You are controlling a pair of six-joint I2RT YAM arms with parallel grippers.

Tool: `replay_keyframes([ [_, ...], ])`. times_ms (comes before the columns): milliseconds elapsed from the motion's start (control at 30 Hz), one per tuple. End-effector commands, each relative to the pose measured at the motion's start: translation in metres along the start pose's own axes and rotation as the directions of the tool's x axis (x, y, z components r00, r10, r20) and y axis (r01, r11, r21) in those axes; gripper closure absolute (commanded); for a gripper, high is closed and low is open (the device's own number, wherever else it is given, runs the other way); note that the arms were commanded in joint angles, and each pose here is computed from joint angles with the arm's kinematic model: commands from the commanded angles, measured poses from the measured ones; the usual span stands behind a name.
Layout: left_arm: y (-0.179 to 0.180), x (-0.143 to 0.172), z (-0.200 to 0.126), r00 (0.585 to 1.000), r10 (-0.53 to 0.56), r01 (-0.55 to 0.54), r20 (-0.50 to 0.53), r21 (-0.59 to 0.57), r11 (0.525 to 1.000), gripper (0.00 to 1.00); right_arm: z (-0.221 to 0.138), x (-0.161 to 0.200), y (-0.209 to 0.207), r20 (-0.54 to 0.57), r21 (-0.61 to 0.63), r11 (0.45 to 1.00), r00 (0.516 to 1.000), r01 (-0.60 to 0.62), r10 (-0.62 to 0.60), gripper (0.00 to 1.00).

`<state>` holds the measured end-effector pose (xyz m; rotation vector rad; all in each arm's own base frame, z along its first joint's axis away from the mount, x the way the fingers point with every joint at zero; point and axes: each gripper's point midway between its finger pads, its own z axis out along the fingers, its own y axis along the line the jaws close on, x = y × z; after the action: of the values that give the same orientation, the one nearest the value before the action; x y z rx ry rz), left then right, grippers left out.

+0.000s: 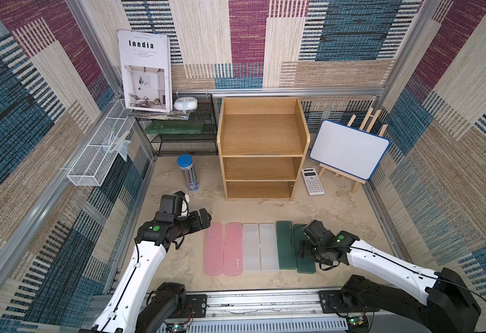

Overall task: Place the pencil cases on the shelf according to color
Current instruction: Pick up the pencil case from the center of the board.

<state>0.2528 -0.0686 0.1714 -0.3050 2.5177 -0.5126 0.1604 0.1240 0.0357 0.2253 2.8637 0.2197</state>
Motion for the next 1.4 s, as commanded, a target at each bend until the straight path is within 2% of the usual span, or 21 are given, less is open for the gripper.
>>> replay_keyframes([
  [0,-0.001,0.0,0.0,1.0,0.019,-0.019,-0.004,0.003,1.0,0.0,0.003,0.002,0.0,-0.012,0.008,1.0,1.0,0.01,-0.01,0.16],
  [267,0.0,0.001,0.002,1.0,0.022,-0.022,-0.018,0.0,1.0,0.0,0.005,0.001,-0.002,-0.024,0.082,0.995,0.998,0.059,-0.058,0.14],
  [467,-0.001,0.001,-0.001,1.0,0.022,-0.022,-0.005,0.006,1.0,0.0,0.005,0.005,-0.021,-0.03,0.173,0.984,0.999,0.048,-0.043,0.12],
  [733,-0.003,0.001,-0.001,1.0,0.024,-0.024,-0.009,0.017,1.0,0.0,-0.018,-0.001,-0.01,0.005,0.088,0.995,0.999,0.038,-0.039,0.12],
  [900,-0.006,0.002,0.0,1.0,0.024,-0.023,-0.019,0.032,0.999,0.0,-0.035,-0.007,-0.007,0.015,0.086,0.995,0.998,0.058,-0.06,0.11],
  [1067,-0.007,0.003,-0.001,0.999,0.025,-0.025,-0.019,0.041,0.999,0.0,-0.027,0.006,-0.008,-0.062,0.105,0.991,0.995,0.086,-0.079,0.1],
  [1200,-0.008,0.004,-0.001,0.999,0.024,-0.023,-0.024,0.044,0.999,0.0,-0.025,0.012,-0.007,-0.079,0.138,0.986,0.994,0.089,-0.079,0.09],
  [1367,-0.009,0.004,0.001,0.999,0.022,-0.02,-0.033,0.052,0.998,0.0,-0.016,0.024,-0.002,-0.117,0.112,0.99,0.99,0.085,-0.072,0.09],
])
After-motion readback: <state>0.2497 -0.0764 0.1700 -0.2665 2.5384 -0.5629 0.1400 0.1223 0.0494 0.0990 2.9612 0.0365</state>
